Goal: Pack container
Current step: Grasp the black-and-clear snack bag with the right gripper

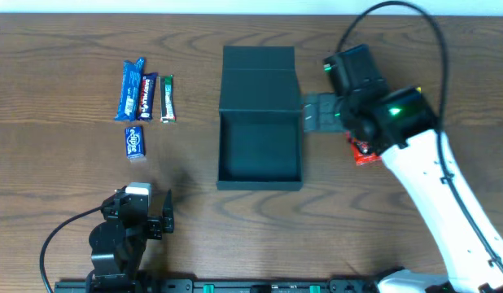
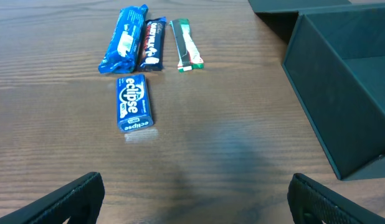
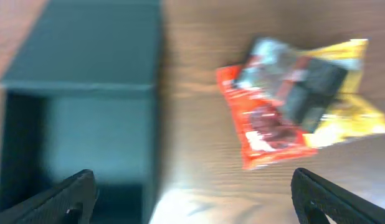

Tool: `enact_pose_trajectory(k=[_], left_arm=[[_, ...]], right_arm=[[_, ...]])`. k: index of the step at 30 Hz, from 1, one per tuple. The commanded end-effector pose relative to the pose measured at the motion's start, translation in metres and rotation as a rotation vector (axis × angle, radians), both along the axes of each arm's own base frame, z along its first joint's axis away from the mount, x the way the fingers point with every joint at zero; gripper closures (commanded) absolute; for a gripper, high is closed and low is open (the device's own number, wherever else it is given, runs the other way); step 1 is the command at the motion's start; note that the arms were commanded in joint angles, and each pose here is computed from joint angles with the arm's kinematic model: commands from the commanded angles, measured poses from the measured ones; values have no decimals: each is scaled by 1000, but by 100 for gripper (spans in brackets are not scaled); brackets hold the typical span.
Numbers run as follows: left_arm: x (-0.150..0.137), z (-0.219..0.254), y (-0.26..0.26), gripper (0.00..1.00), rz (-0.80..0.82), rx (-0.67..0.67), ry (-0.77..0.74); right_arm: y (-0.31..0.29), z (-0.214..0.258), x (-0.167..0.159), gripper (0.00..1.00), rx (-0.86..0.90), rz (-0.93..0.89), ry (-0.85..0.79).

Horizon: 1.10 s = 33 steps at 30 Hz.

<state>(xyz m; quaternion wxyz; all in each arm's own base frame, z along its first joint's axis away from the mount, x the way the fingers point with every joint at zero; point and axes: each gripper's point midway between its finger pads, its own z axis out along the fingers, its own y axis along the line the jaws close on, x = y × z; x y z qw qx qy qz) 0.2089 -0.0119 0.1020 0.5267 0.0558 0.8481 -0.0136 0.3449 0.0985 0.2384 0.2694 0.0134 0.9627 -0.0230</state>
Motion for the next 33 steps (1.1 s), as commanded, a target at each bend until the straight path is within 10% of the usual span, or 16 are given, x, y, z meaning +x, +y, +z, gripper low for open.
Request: enact_pose_trajectory(k=[1, 14, 33], left_arm=[[0, -5, 2, 5, 3, 14, 5], [0, -5, 2, 5, 3, 14, 5], [0, -5, 2, 5, 3, 14, 5]], right_arm=[[-39, -4, 10, 2, -139, -66, -2], [-95, -75, 69, 20, -364, 190, 125], [-145, -173, 65, 27, -481, 149, 428]])
